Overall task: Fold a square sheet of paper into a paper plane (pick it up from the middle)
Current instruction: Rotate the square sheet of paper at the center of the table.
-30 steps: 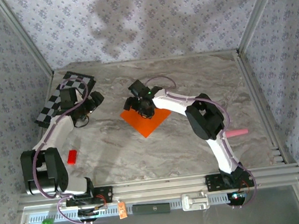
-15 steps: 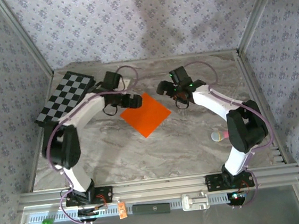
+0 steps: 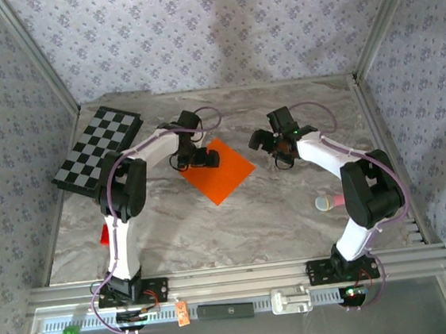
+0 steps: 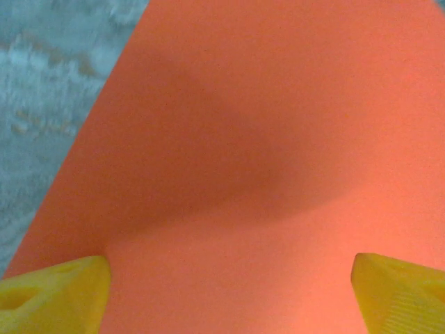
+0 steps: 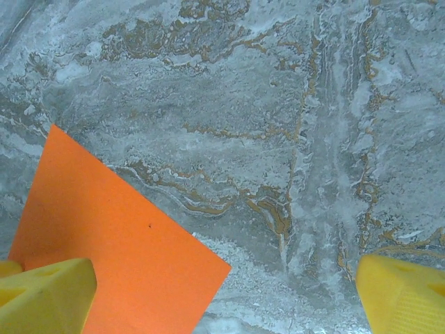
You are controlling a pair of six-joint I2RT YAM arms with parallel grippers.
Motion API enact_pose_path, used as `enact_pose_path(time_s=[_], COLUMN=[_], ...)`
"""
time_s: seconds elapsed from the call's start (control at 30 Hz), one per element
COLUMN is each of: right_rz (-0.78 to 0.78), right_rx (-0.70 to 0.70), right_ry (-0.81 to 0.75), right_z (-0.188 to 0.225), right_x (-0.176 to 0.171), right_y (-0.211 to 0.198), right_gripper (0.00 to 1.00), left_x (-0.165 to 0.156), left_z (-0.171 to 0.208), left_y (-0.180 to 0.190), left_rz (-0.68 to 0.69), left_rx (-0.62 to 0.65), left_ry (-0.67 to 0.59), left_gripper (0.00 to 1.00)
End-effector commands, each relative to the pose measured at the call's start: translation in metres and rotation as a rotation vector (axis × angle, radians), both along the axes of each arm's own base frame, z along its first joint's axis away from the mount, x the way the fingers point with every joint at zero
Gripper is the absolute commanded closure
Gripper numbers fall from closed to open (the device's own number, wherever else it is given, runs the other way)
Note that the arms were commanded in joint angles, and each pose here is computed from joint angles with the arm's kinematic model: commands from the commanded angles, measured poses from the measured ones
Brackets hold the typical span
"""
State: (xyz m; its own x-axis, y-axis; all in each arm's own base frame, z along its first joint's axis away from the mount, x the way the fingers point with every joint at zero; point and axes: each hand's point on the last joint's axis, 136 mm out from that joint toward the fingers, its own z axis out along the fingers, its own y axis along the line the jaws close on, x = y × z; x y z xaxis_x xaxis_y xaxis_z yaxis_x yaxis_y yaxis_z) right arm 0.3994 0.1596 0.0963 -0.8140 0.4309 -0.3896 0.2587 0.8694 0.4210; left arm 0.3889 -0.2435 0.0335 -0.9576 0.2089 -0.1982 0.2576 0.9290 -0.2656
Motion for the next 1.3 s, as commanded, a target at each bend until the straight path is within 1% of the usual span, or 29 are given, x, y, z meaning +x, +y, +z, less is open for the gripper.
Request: enact_pose_path(time_s=[0.0, 0.17, 0.27, 0.33, 0.47, 0.5, 0.53, 0.63, 0.73, 0.83, 1.03, 1.17, 1.27], right_rz=[-0.003, -0.013, -0.022, -0.025, -0.029, -0.031, -0.034, -0.044, -0.067, -0.083, -0.105, -0.113, -0.117], right_rx=[0.013, 0.016, 0.017, 0.012, 0.0, -0.004, -0.006, -0.017, -0.044, -0.06, -0.054, -0.044, -0.044], right_ry=[-0.026, -0.023, -0.024, -0.025, -0.039, -0.043, -0.046, -0.05, -0.053, -0.056, -0.044, -0.038, -0.03], right_z=[0.009, 0.009, 0.009, 0.01, 0.014, 0.016, 0.017, 0.017, 0.017, 0.017, 0.013, 0.012, 0.009], right_x=[0.001, 0.003, 0.003, 0.003, 0.003, 0.003, 0.003, 0.002, -0.001, -0.004, -0.004, -0.003, -0.003], right_y=[-0.003, -0.003, -0.004, -0.005, -0.009, -0.012, -0.014, -0.023, -0.035, -0.045, -0.056, -0.058, -0.059], right_gripper=[0.02, 0.03, 0.03, 0.03, 0.03, 0.03, 0.03, 0.0, 0.0, 0.0, 0.0, 0.0, 0.0], left_x=[-0.034, -0.077, -0.098, -0.102, -0.088, -0.084, -0.081, -0.078, -0.079, -0.079, -0.078, -0.08, -0.081], left_z=[-0.012, -0.024, -0.024, -0.015, 0.017, 0.024, 0.027, 0.029, 0.026, 0.022, 0.011, -0.003, -0.01], left_y=[0.011, 0.025, 0.028, 0.023, 0.003, -0.004, -0.008, -0.019, -0.026, -0.029, -0.038, -0.035, -0.032], left_rz=[0.123, 0.282, 0.377, 0.394, 0.307, 0.263, 0.225, 0.086, -0.033, -0.105, -0.153, -0.16, -0.161], left_rx=[0.05, 0.145, 0.154, 0.136, 0.088, 0.078, 0.08, 0.097, 0.11, 0.132, 0.175, 0.248, 0.272], left_ry=[0.105, 0.173, 0.202, 0.185, 0.089, 0.068, 0.058, 0.043, 0.046, 0.057, 0.069, 0.087, 0.102], left_gripper=[0.11, 0.12, 0.11, 0.1, 0.06, 0.05, 0.01, 0.0, 0.01, 0.02, 0.05, 0.08, 0.1])
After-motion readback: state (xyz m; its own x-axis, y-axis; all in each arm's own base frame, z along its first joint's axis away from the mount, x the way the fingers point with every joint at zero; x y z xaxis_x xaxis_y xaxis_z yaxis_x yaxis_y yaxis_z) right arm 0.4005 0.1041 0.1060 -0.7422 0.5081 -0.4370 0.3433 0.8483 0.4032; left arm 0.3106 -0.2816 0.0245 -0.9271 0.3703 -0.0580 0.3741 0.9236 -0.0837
